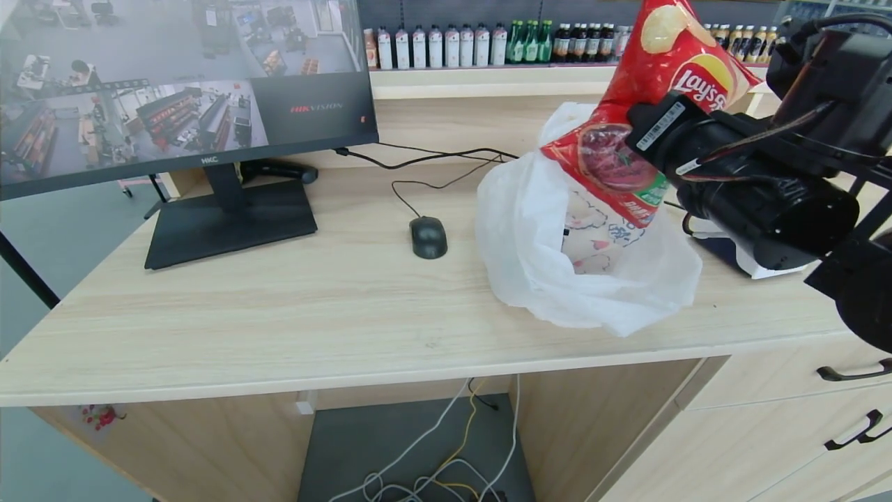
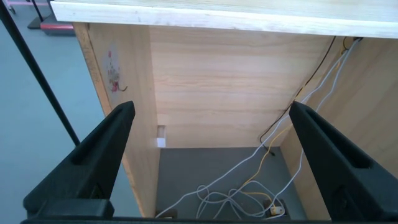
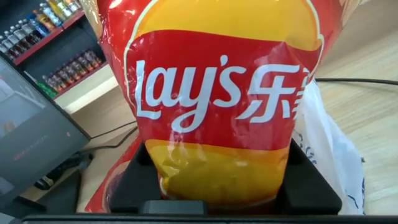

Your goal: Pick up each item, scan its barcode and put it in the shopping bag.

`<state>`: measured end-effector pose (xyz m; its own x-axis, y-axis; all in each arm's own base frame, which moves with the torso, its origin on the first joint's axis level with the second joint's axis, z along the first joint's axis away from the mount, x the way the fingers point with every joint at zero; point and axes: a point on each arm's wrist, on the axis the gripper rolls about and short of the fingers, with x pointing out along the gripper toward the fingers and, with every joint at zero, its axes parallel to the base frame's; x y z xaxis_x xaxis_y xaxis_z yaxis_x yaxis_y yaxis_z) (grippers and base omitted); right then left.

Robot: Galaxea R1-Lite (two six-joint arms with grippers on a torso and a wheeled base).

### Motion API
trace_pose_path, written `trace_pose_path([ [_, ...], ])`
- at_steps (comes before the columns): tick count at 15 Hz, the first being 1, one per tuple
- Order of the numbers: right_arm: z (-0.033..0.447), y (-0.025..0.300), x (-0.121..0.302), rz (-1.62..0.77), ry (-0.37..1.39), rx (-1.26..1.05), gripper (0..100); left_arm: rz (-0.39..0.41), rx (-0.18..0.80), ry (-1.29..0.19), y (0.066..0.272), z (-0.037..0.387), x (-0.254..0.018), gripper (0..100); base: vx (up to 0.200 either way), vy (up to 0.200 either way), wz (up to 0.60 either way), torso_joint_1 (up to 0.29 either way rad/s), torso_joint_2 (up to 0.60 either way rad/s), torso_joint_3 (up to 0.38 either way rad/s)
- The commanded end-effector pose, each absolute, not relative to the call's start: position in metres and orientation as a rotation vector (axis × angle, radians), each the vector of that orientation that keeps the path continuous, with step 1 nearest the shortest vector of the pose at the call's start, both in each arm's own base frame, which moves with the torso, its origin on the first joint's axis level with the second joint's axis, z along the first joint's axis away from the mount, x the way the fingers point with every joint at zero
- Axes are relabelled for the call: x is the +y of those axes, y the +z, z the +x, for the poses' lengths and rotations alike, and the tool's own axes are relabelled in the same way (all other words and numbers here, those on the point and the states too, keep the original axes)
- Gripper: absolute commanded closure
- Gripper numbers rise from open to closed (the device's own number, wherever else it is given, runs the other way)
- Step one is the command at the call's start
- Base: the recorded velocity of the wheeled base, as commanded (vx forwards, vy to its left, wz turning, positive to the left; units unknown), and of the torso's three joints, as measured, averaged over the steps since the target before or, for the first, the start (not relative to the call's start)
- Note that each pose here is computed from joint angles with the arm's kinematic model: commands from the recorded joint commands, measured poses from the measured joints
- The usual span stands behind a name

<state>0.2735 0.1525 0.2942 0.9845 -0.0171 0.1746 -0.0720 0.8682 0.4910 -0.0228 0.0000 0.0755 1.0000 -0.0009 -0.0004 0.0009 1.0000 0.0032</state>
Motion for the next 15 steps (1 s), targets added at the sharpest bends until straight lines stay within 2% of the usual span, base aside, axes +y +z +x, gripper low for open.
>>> trace_pose_path([
  [1, 0.261, 0.290, 0.145, 0.520, 0.030, -0.160, 100, 0.003, 0.000, -0.002, 0.075, -0.023, 0.000, 0, 0.000, 0.000, 0.00, 0.000, 0.00, 0.000],
  [4, 0.255, 0.291, 0.142, 0.569, 0.034, -0.173, 100, 0.003, 0.000, 0.000, 0.075, -0.023, 0.000, 0, 0.000, 0.000, 0.00, 0.000, 0.00, 0.000],
  [7, 0.254, 0.308, 0.141, 0.676, 0.057, -0.229, 100, 0.003, 0.000, 0.000, 0.075, -0.023, 0.000, 0, 0.000, 0.000, 0.00, 0.000, 0.00, 0.000],
  [14, 0.269, 0.281, 0.143, 0.545, 0.009, -0.154, 100, 0.003, 0.000, 0.000, 0.075, -0.023, 0.000, 0, 0.000, 0.000, 0.00, 0.000, 0.00, 0.000],
  [15, 0.266, 0.280, 0.151, 0.498, 0.051, -0.141, 100, 0.003, 0.000, -0.002, 0.075, -0.023, 0.000, 0, 0.000, 0.000, 0.00, 0.000, 0.00, 0.000],
])
